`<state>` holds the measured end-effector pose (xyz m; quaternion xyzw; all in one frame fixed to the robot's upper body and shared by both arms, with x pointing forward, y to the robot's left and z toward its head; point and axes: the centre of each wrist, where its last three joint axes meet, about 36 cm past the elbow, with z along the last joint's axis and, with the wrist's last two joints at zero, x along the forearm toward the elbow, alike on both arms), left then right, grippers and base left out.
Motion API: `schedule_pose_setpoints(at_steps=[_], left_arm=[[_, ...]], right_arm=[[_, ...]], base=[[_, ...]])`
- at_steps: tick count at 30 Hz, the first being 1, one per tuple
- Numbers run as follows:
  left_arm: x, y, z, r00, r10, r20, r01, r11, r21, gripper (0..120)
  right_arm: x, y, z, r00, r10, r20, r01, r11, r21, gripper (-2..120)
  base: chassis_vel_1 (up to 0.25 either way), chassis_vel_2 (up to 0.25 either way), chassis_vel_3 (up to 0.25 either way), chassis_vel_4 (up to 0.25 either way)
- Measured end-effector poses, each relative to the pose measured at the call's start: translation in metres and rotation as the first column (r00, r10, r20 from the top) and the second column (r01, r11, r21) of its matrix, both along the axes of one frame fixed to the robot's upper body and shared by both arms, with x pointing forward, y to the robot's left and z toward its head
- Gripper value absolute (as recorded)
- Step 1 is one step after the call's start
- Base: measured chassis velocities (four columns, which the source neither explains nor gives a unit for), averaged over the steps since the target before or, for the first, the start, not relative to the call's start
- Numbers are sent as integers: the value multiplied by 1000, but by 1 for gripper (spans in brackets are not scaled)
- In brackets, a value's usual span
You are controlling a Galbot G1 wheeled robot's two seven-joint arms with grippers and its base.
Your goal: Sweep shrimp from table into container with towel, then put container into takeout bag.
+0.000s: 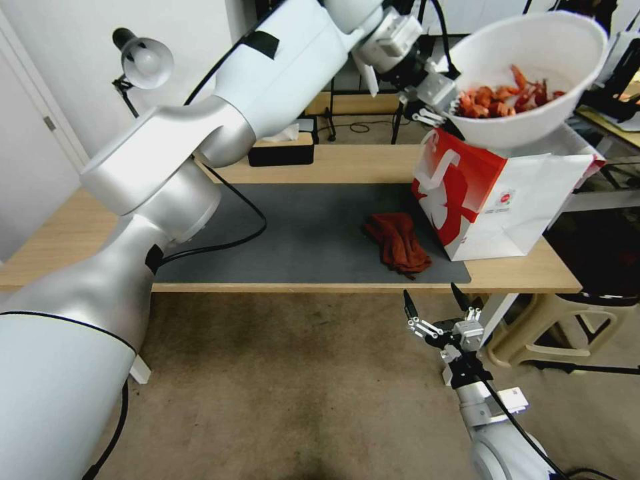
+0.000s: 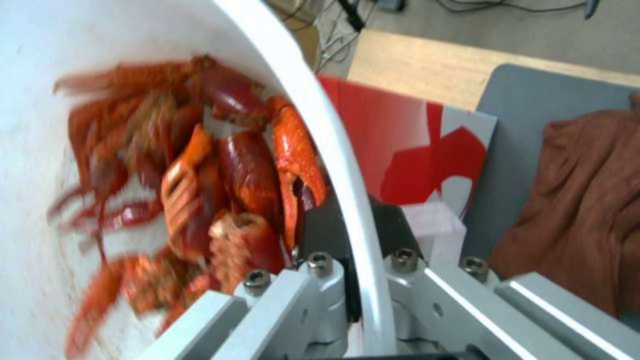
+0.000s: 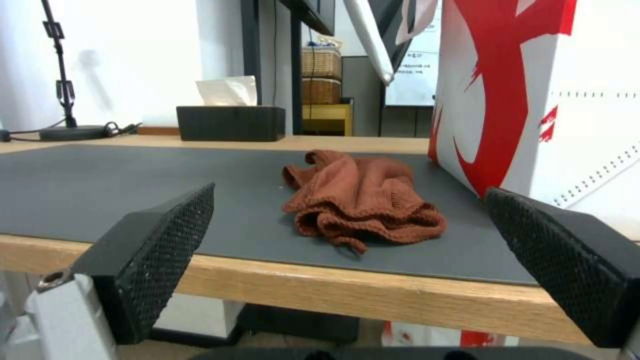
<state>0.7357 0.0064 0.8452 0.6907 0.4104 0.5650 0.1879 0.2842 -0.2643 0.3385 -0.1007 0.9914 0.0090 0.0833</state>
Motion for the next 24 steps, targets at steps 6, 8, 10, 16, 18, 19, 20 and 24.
schedule_pose_setpoints(at_steps=[6, 8, 10, 16, 18, 19, 20, 24], left_arm=[[5, 6, -4, 1000, 20, -8, -20, 1000, -17, 0], [6, 6, -6, 1000, 22, -11, -22, 1000, -20, 0], [7, 6, -10, 1000, 22, -15, -23, 999, -24, 0], [6, 4, -12, 1000, 24, -11, -24, 999, -49, 0], [7, 5, -15, 999, 31, -12, -32, 997, -67, 0], [7, 4, -16, 999, 35, -11, -36, 996, -78, 0], [7, 4, -16, 999, 35, -11, -36, 996, -78, 0], [5, -2, -26, 999, 26, -21, -28, 994, -107, 0]], right_arm=[[0, 0, 0, 1000, 1, 2, -1, 1000, 1, 100], [-1, 0, 0, 1000, 1, 2, -1, 1000, 1, 100], [-1, 0, 0, 1000, 2, 2, -2, 1000, 1, 100], [-2, 1, -1, 1000, 4, 2, -4, 1000, 0, 100], [-3, 1, -2, 1000, 5, 0, -5, 1000, 0, 100], [-3, 2, -2, 1000, 5, 0, -5, 1000, 0, 100], [-3, 2, -2, 1000, 5, 0, -5, 1000, 0, 100], [-5, 2, -2, 1000, 6, -2, -6, 1000, 1, 100]], base=[[0, 0, 0, 0], [0, 0, 0, 0], [0, 0, 0, 0], [0, 0, 0, 0], [0, 0, 0, 0], [0, 0, 0, 0], [0, 0, 0, 0], [0, 0, 0, 0]])
